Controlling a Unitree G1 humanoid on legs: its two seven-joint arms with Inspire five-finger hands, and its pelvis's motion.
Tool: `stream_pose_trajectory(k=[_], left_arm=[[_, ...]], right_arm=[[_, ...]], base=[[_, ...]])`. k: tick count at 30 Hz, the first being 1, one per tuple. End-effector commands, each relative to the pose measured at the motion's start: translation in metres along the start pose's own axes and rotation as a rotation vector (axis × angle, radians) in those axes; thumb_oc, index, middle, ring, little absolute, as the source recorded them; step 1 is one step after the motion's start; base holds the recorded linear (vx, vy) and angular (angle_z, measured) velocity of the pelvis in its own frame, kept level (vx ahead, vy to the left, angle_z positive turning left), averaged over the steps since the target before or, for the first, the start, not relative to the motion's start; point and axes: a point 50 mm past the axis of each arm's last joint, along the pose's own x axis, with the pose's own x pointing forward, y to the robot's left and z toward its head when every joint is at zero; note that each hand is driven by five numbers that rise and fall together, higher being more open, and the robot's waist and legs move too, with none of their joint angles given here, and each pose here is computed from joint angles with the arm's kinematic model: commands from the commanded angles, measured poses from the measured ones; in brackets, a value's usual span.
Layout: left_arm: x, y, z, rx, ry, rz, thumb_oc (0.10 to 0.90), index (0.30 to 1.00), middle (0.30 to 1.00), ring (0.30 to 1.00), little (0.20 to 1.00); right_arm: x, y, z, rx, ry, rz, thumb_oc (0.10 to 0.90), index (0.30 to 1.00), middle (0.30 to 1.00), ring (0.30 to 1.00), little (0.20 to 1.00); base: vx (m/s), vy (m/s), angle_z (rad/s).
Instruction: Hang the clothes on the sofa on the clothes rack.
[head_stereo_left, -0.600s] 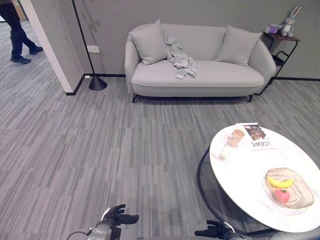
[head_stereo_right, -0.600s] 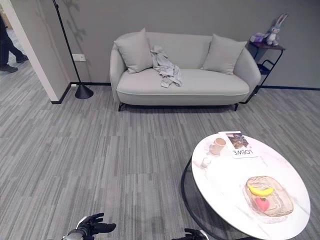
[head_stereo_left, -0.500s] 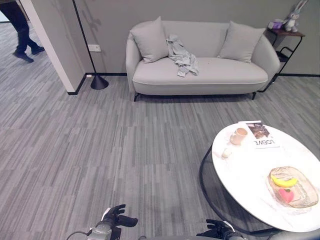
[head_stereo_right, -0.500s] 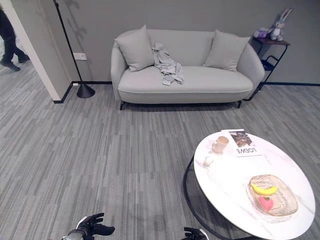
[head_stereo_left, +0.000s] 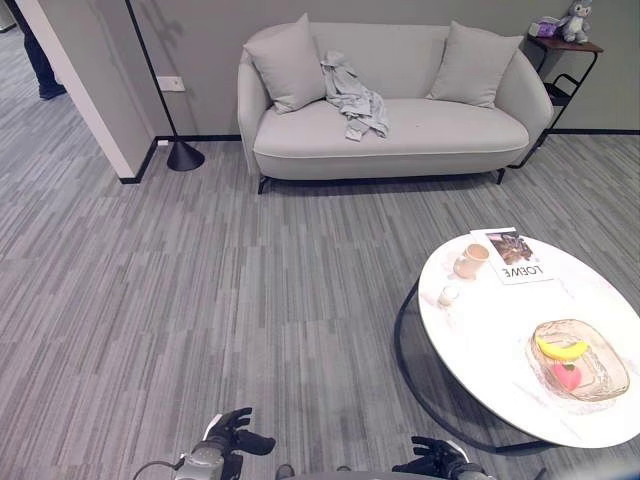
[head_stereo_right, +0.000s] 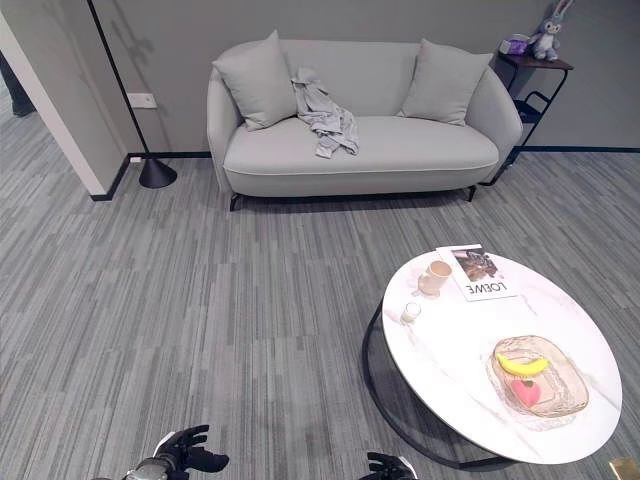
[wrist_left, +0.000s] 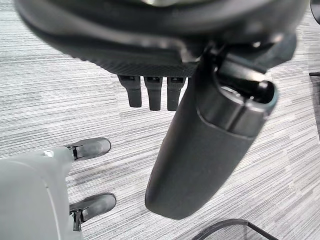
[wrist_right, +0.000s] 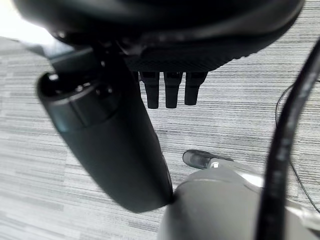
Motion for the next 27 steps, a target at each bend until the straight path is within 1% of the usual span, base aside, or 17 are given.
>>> stream_pose_trajectory(k=[1, 7, 14, 20, 23, 27], left_arm=[[0.004, 0.003, 0.028, -0.005, -0.103, 0.016, 0.800, 0.900, 0.900, 0.900, 0.900], [0.003, -0.001, 0.029, -0.030, -0.109, -0.005, 0.800, 0.900, 0.900, 0.900, 0.900], [0.003, 0.001, 0.037, -0.066, -0.142, -0.005, 0.800, 0.900, 0.900, 0.900, 0.900], [0.001, 0.018, 0.048, -0.121, -0.189, 0.034, 0.800, 0.900, 0.900, 0.900, 0.900], [-0.001, 0.022, 0.058, -0.151, -0.235, 0.041, 0.800, 0.900, 0.900, 0.900, 0.900], [-0.003, 0.020, 0.068, -0.166, -0.279, 0.023, 0.800, 0.900, 0.900, 0.900, 0.900]], right_arm=[[0.000, -0.010, 0.005, 0.022, -0.036, -0.029, 0.800, 0.900, 0.900, 0.900, 0.900], [-0.001, -0.013, 0.006, 0.020, -0.047, -0.036, 0.800, 0.900, 0.900, 0.900, 0.900], [-0.001, -0.015, 0.017, 0.011, -0.096, -0.037, 0.800, 0.900, 0.900, 0.900, 0.900], [-0.005, -0.018, 0.043, -0.007, -0.220, -0.028, 0.800, 0.900, 0.900, 0.900, 0.900], [-0.007, -0.021, 0.050, -0.006, -0.260, -0.032, 0.800, 0.900, 0.900, 0.900, 0.900], [-0.008, -0.024, 0.053, -0.021, -0.277, -0.044, 0.800, 0.900, 0.900, 0.900, 0.900]], base=[[0.00, 0.000, 0.00], [0.01, -0.005, 0.00], [0.05, -0.045, 0.00], [0.09, -0.095, 0.00], [0.13, -0.100, 0.01], [0.07, -0.160, 0.12]])
